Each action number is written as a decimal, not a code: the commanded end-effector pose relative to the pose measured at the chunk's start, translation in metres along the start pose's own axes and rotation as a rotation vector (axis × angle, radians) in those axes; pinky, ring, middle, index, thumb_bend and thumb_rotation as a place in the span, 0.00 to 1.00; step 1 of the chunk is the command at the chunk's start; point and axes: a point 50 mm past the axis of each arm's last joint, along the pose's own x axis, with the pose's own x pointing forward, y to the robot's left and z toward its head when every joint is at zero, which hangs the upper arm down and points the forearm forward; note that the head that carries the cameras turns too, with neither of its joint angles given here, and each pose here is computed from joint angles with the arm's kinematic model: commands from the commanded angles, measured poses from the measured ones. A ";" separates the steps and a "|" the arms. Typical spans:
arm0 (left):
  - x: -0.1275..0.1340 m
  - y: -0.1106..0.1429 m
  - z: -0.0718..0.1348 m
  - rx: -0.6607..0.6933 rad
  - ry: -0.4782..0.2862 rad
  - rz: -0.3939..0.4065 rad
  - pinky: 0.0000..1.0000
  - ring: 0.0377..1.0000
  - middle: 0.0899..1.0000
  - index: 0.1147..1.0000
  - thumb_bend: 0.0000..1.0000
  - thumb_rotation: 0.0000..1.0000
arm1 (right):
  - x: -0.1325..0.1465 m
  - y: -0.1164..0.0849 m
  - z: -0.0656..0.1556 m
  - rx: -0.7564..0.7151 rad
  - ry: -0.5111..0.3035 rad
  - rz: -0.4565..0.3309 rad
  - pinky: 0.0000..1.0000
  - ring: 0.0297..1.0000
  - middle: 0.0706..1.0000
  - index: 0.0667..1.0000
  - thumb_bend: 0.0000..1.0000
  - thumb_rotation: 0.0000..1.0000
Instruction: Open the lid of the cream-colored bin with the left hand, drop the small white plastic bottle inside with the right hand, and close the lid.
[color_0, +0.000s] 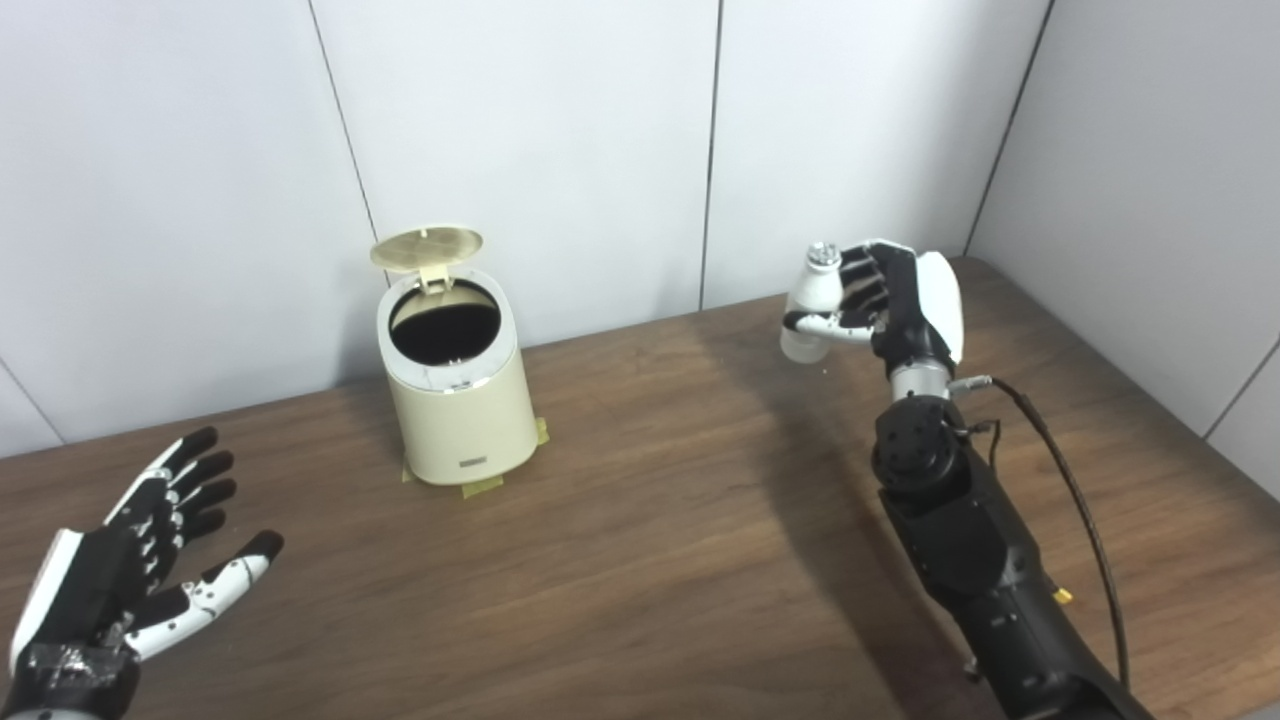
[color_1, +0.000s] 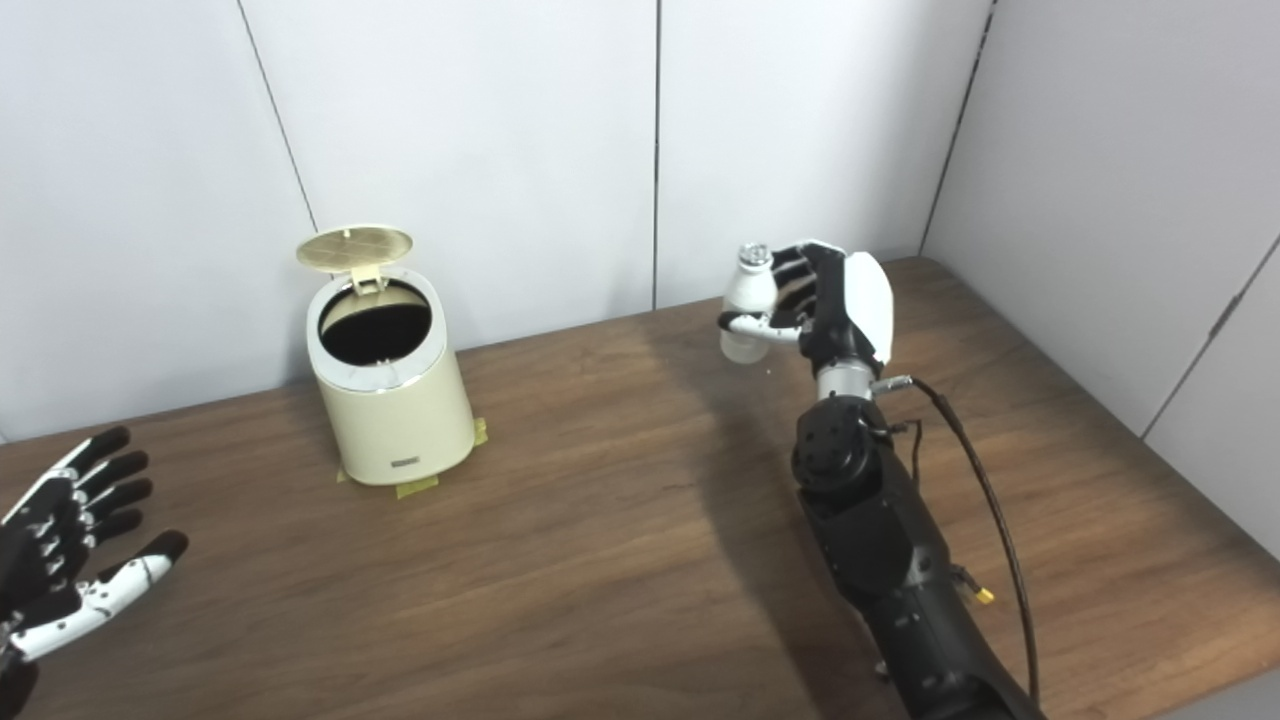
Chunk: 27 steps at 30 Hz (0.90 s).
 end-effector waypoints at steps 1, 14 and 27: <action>0.002 0.002 0.016 0.031 -0.054 0.016 0.91 0.87 0.89 0.96 0.53 0.00 | 0.011 -0.013 0.032 0.012 -0.137 -0.049 0.35 0.38 0.44 0.47 0.52 0.00; 0.001 -0.013 -0.009 0.028 0.043 0.019 0.86 0.82 0.84 0.92 0.69 0.09 | -0.012 -0.011 0.101 0.131 -0.338 0.042 0.43 0.45 0.45 0.44 0.52 0.00; 0.002 -0.024 -0.022 0.022 0.055 0.015 0.80 0.80 0.82 0.89 0.74 0.20 | -0.039 0.032 0.171 0.310 -0.478 0.186 0.36 0.41 0.46 0.44 0.52 0.00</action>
